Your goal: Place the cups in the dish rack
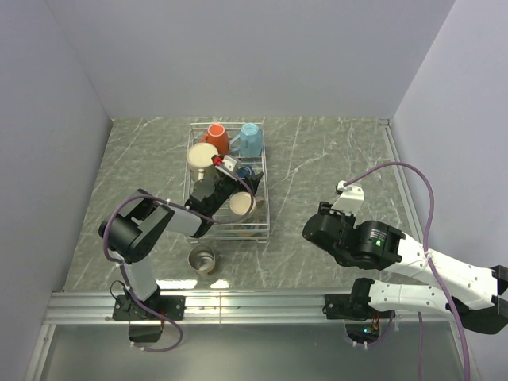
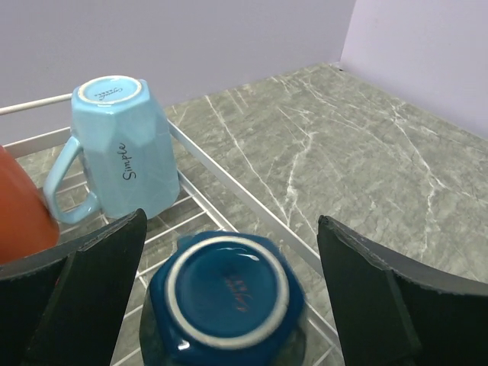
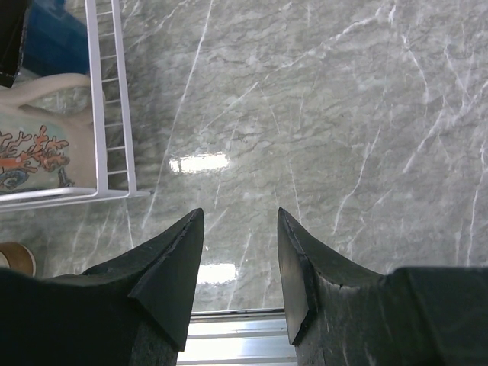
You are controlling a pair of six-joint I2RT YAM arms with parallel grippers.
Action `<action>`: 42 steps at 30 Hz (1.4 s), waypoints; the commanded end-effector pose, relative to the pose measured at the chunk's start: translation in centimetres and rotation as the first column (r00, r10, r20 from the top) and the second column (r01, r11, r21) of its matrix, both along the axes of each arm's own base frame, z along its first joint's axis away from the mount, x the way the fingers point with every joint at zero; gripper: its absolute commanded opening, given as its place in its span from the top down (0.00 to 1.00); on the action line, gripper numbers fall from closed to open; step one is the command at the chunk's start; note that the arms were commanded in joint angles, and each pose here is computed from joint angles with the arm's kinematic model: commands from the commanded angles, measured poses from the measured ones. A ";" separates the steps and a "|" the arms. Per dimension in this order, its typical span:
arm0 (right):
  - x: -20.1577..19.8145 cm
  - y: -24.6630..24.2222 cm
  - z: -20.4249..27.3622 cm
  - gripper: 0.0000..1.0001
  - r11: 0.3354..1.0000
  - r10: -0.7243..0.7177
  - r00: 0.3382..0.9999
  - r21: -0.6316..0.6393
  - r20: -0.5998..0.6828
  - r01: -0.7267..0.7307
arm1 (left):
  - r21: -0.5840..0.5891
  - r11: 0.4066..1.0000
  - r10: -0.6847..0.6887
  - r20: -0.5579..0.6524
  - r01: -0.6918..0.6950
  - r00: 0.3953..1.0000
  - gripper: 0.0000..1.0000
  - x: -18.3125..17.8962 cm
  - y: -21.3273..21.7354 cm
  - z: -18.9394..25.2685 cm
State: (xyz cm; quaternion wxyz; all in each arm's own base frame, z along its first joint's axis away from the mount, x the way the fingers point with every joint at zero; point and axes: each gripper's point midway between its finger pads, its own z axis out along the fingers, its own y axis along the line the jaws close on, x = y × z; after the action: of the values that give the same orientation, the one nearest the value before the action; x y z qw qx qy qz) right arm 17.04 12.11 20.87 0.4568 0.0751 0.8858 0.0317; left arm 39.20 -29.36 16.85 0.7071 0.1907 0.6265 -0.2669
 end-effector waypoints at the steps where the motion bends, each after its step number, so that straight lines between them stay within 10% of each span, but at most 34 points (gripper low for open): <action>1: 0.3 -0.5 0.2 0.50 0.999 -0.037 0.999 0.014 0.027 0.037 | -0.040 0.999 -0.020 0.054 0.022 0.998 0.01 -0.9 0.2 0.4; 22: 1.8 0.5 3.3 0.50 1.000 -0.020 0.994 -0.007 0.108 0.021 | -0.107 0.987 0.126 0.051 -0.120 0.991 0.01 3.9 -0.2 13.4; 27: 2.4 1.2 5.6 0.49 1.000 0.014 0.987 0.011 0.157 -0.015 | -0.060 0.942 0.317 -0.168 -0.331 0.933 0.03 5.3 2.9 16.5; 36: 3.7 3.3 9.0 0.49 0.992 0.104 0.961 0.040 0.256 -0.118 | -0.130 0.976 0.123 -0.343 -0.176 0.931 0.08 -8.3 6.8 22.4; 42: 4.4 4.8 8.3 0.49 0.985 0.146 0.953 0.048 0.266 -0.164 | 0.019 0.996 0.077 -0.732 -0.092 0.677 0.16 -17.8 7.4 13.2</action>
State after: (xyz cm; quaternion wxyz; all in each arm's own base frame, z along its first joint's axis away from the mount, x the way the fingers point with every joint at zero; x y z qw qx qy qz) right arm 20.68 16.09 27.93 0.5445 0.0151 0.8343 0.0849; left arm 26.06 -21.72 41.69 0.6027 0.0326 0.7230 -0.3361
